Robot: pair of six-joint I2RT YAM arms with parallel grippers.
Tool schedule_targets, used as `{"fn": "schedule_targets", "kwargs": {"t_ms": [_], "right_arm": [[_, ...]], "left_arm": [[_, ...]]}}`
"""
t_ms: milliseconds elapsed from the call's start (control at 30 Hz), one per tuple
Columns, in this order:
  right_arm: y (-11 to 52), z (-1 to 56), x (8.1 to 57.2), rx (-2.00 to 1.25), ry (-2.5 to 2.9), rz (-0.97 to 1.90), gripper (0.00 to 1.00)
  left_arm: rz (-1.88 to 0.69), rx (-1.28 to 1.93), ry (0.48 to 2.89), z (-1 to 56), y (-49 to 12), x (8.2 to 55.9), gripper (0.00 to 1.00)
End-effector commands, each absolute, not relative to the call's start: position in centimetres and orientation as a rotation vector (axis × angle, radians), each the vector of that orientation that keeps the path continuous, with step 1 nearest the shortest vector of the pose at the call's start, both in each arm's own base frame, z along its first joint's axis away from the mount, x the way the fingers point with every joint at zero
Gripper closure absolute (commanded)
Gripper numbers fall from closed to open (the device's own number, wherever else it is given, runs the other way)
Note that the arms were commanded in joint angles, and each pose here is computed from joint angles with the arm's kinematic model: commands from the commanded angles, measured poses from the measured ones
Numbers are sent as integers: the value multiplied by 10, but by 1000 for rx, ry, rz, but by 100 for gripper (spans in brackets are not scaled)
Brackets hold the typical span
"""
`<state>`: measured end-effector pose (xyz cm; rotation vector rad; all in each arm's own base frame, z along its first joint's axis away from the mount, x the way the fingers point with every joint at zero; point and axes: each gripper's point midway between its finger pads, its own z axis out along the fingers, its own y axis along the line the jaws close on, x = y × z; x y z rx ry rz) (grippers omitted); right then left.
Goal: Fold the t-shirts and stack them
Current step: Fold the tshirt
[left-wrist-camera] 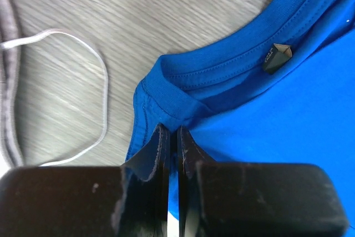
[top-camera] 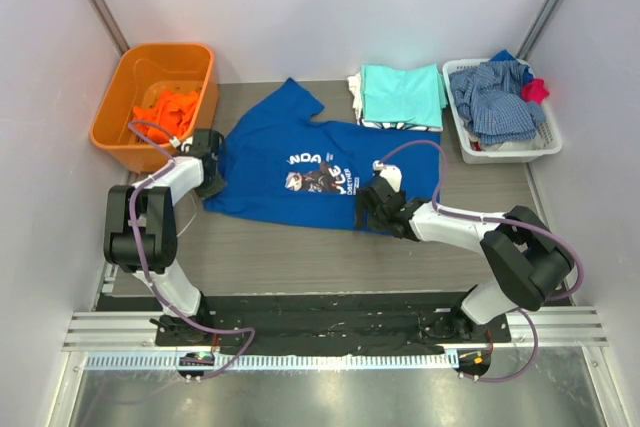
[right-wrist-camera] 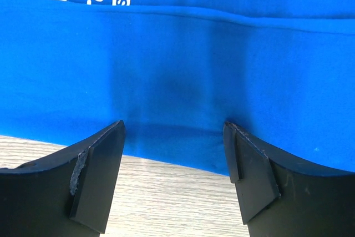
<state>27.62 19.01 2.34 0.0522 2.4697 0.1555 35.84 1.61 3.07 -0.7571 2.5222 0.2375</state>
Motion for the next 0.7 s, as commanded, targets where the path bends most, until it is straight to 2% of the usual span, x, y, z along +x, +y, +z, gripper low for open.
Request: {"fn": "schedule_targets", "kwargs": {"t_ms": [0,100,233,333,667], "right_arm": [[188,11,268,66,2526,146,21],[187,11,268,67,2529,143,21],[186,14,269,72,2521,144,21],[183,20,269,80,2507,139,19],[163,65,271,113,2405,98,17]], "left_arm": [[405,-725,2393,58,48,383,100],[420,-724,2400,55,50,380,91],[418,-741,2406,53,48,375,25],[411,-761,2393,59,47,370,1],[244,-799,2282,107,30,354,0]]}}
